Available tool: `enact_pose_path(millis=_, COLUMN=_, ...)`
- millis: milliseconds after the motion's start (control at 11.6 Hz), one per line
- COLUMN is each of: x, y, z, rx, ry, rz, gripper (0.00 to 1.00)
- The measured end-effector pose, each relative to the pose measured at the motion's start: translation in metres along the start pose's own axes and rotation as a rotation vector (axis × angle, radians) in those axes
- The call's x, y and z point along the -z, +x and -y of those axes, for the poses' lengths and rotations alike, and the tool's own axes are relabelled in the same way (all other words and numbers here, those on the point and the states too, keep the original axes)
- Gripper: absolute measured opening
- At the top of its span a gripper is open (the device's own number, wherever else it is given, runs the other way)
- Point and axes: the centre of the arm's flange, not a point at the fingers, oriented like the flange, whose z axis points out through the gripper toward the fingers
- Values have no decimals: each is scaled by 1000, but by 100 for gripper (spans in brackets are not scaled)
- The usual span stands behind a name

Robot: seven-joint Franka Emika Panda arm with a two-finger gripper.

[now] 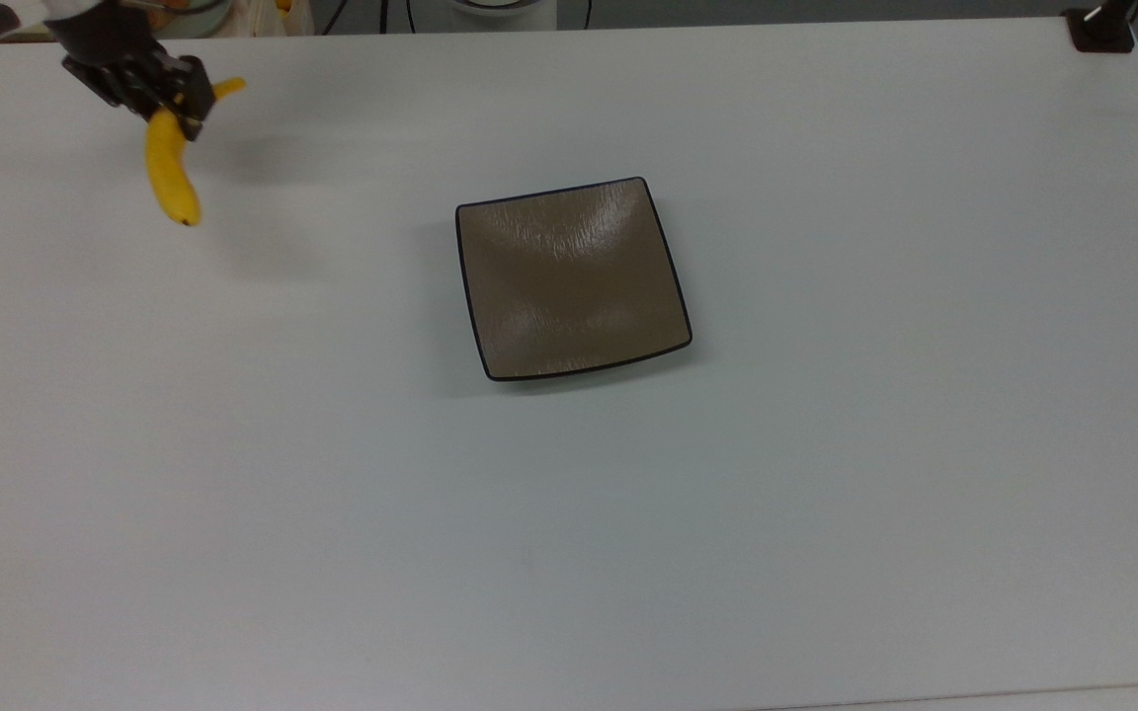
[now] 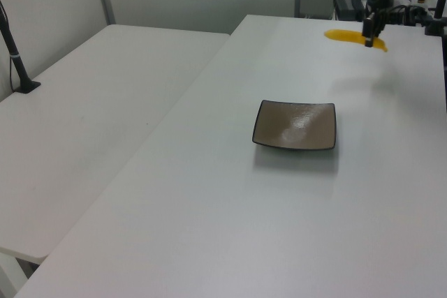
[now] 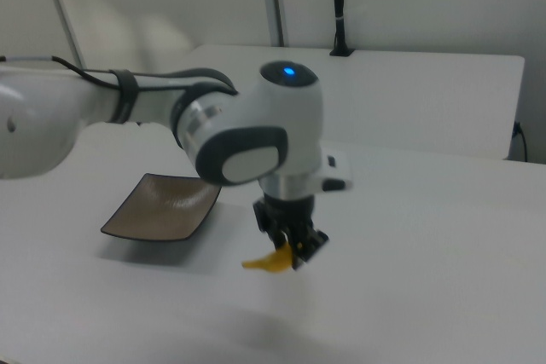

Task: Bananas placed on a ceramic plate
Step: 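Lift the banana and carry it over the brown square plate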

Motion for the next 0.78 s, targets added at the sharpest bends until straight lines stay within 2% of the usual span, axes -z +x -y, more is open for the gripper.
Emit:
enact_pose_path(millis=259, x=0, y=22, z=90, rx=-19, ry=13, rz=-8, gripper=36)
enact_pose_path(millis=345, x=2, y=28, z=134, rx=-20, ry=21, rz=-13, gripper=36)
enact_pose_path(millis=777, x=-14, y=28, z=247, rx=-25, ry=44, rz=2, gripper=36)
